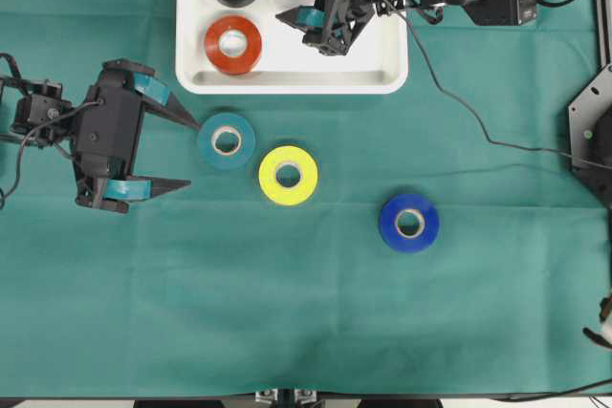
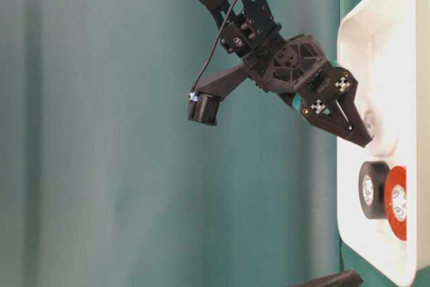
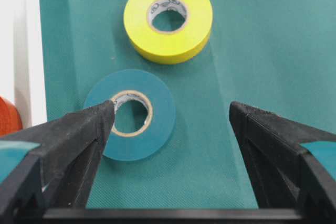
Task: Put the tape alternately from left to right into the white case.
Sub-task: 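Lower the white roll into the tray's upper right and release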
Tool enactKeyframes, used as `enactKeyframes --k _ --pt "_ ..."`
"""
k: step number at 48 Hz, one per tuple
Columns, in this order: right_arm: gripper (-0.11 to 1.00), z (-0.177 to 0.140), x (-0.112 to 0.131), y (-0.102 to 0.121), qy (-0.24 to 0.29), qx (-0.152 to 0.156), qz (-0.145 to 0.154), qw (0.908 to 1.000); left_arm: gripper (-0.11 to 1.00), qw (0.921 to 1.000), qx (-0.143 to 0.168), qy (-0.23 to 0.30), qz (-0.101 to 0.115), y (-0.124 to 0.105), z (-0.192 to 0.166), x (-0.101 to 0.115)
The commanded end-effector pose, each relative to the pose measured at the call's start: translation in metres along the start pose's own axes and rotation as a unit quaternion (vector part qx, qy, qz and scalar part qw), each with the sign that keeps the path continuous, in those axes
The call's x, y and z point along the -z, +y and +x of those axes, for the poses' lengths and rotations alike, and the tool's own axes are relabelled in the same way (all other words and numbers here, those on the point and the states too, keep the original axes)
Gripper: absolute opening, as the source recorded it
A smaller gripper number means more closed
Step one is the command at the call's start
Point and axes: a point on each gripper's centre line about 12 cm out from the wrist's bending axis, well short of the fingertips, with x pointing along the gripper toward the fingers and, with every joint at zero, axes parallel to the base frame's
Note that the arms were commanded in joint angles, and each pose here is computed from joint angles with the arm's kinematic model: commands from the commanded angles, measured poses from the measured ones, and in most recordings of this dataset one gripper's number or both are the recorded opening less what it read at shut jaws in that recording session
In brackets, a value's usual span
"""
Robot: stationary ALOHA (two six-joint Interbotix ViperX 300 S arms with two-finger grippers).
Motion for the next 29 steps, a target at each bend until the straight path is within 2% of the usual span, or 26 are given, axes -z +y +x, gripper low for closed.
enactKeyframes --k 1,14,29 --pt "0.82 -0.0044 -0.0125 0.0026 -0.019 -0.006 -0.001 0.9998 0.68 0.9999 0.0 -0.013 -0.002 -0.0001 -0.0016 -0.0084" --pt "0.82 -0.005 -0.0078 0.0016 -0.014 -0.004 0.001 0.9999 0.68 0.9998 0.0 -0.012 -0.016 -0.0002 -0.0016 -0.0072" --pt "0.82 -0.0107 -0.0093 0.0035 -0.017 -0.006 -0.001 0.9998 0.68 0.9998 0.0 -0.012 -0.018 -0.0002 -0.0016 -0.0072"
